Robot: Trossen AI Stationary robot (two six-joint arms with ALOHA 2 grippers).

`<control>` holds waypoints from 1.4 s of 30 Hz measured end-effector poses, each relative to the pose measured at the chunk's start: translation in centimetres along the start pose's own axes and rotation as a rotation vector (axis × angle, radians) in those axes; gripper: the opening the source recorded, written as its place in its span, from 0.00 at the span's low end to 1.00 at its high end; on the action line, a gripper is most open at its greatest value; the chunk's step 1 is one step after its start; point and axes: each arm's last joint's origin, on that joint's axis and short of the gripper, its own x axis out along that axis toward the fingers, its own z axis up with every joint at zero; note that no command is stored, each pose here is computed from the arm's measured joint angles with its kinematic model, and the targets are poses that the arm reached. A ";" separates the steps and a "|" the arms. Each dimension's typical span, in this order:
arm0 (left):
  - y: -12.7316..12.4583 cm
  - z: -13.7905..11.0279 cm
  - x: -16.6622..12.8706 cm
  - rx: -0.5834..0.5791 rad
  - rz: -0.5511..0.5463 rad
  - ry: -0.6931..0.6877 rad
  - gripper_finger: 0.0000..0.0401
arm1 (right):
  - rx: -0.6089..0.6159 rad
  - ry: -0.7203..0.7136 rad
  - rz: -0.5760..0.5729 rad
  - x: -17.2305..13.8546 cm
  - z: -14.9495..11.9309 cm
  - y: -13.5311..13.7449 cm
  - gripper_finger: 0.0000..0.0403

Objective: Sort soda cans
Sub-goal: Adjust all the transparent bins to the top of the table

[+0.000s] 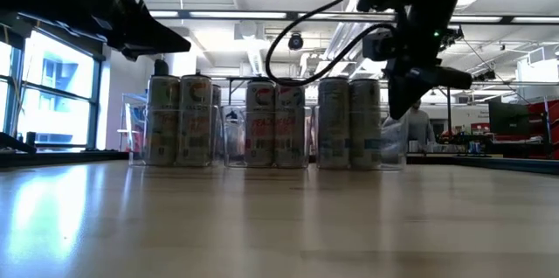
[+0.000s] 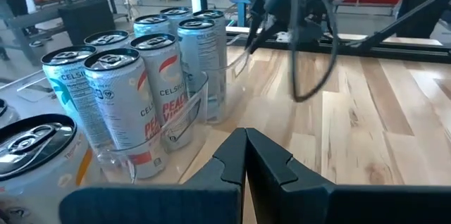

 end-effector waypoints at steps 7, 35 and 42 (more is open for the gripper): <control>0.0 0.3 0.0 -0.023 0.001 -0.001 0.00 | -0.028 0.026 -0.023 1.3 -0.6 -2.0 0.20; 7.6 4.9 -4.8 -0.308 0.844 0.852 0.00 | 0.529 -0.491 0.098 -5.2 -9.3 2.2 0.33; 10.1 3.3 -3.9 -0.379 0.901 0.891 0.00 | 0.578 -0.618 0.141 -4.7 -10.0 4.2 0.32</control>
